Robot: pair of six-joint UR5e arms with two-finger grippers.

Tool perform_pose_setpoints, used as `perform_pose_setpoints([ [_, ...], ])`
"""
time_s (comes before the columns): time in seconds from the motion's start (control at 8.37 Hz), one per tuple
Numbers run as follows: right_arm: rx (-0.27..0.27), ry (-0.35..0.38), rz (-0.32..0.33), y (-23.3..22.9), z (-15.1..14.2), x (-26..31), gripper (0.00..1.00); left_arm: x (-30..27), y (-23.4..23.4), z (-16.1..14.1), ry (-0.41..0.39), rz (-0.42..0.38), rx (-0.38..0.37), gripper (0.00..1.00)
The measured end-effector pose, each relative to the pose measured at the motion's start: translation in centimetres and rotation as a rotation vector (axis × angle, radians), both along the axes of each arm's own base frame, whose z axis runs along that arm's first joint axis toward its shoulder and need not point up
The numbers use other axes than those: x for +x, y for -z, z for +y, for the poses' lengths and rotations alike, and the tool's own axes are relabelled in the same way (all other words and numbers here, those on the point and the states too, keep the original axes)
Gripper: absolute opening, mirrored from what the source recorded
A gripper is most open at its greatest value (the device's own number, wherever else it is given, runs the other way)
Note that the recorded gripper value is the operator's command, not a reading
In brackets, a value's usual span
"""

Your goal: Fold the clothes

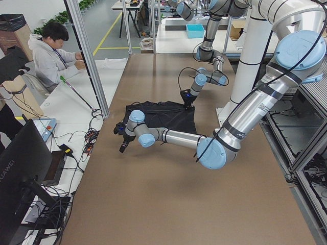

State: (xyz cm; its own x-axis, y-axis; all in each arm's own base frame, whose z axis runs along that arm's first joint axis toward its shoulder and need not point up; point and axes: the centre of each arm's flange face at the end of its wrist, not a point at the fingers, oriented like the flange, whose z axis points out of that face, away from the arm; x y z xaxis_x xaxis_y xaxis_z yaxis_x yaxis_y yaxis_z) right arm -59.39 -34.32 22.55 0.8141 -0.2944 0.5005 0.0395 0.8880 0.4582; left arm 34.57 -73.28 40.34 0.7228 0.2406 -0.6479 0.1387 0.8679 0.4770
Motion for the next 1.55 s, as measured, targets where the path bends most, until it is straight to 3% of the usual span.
perform_pose_setpoints([
  [0.36,0.001,0.001,-0.001,-0.1,0.2,0.2,0.2,0.0,0.0,0.0,0.0,0.0,0.0,1.0],
  [0.6,0.0,0.002,-0.001,-0.1,0.2,0.2,0.0,0.0,0.0,0.0,0.0,0.0,0.0,1.0],
  [1.08,0.002,0.002,-0.01,-0.1,0.4,1.0,0.0,0.0,0.1,0.0,0.0,0.001,0.001,1.0],
  [1.43,-0.005,-0.002,0.007,-3.7,1.4,4.8,0.0,0.1,0.1,0.0,-0.001,0.001,0.001,1.0],
  [1.55,-0.011,-0.008,0.015,-5.2,2.0,6.5,0.25,0.1,0.1,0.0,-0.001,0.001,0.001,1.0],
])
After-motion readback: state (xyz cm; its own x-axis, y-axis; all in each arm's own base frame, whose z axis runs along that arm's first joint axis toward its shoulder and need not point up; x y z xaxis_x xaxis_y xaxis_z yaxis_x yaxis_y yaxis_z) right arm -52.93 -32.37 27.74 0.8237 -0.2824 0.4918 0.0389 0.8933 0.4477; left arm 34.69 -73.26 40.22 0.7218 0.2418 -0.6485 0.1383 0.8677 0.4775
